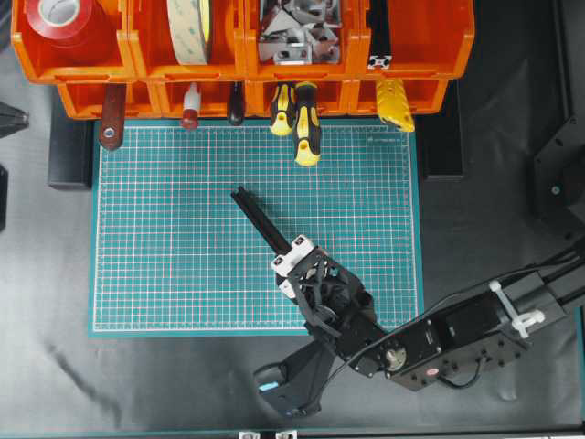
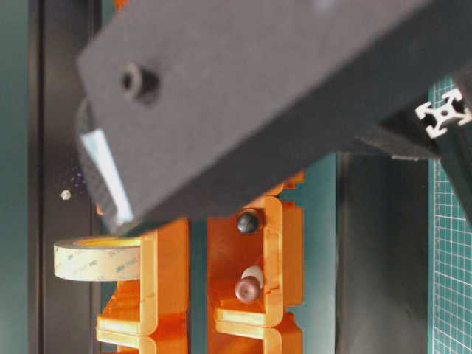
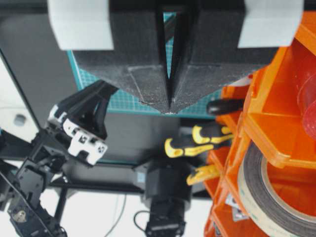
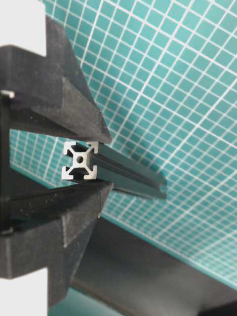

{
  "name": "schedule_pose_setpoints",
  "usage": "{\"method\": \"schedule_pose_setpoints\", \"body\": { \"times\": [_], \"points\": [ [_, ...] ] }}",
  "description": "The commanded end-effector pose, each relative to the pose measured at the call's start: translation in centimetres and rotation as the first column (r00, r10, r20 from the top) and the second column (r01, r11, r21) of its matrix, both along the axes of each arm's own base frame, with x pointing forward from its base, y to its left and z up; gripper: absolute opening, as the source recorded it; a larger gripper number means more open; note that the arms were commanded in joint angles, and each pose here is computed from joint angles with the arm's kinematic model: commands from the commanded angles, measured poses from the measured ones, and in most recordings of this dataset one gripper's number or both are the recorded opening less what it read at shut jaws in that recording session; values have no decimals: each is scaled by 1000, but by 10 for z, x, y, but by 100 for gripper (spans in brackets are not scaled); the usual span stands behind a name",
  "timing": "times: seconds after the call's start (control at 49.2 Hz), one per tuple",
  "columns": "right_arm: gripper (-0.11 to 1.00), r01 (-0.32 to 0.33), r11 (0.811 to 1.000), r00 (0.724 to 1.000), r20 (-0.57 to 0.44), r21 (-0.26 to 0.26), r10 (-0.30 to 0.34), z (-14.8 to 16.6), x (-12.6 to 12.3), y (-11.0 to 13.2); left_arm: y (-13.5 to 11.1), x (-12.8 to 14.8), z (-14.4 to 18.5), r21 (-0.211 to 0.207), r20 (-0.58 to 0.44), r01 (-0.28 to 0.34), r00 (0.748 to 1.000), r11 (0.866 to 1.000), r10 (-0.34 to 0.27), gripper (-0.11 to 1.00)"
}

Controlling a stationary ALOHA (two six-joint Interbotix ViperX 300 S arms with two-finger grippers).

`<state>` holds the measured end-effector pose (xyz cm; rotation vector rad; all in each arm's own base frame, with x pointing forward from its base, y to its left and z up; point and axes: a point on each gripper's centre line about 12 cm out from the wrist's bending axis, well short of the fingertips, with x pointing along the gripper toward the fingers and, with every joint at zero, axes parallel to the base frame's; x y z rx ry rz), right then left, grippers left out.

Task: Pick frame from container rack with right arm.
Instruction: 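Lower the extrusion onto the mat and open the right gripper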

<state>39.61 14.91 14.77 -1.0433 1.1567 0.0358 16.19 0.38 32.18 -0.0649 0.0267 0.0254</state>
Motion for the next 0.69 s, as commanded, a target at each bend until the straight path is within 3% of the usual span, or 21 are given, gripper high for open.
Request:
{"method": "schedule_pose_setpoints", "body": {
  "times": [0.0, 0.102, 0.284, 0.366, 0.528, 0.671],
  "points": [
    [25, 9, 998, 1000, 13, 58, -10, 6, 1, 5, 1, 0, 7, 3, 18, -3, 1000, 1000, 3, 0],
    [30, 9, 996, 1000, 0, 92, -9, 0, -1, 8, 0, 0, 6, 3, 15, -2, 1000, 1000, 2, 0],
    [67, 11, 992, 1000, -8, 124, -10, -4, -2, 10, 0, 0, 3, 0, -6, -2, 1000, 1000, 2, 0],
    [76, 14, 992, 1000, -10, 125, -13, -4, -3, 10, 0, 0, 3, 1, -6, -1, 1000, 1000, 1, 0],
    [80, 33, 989, 999, 0, 141, -34, -2, -1, 11, 0, -1, 5, 0, 0, 2, 1000, 1000, -2, 0],
    [80, 105, 975, 992, 46, 195, -116, 11, 0, 11, -1, -3, 7, 2, 11, 4, 1000, 1000, -4, 0]
  ]
}}
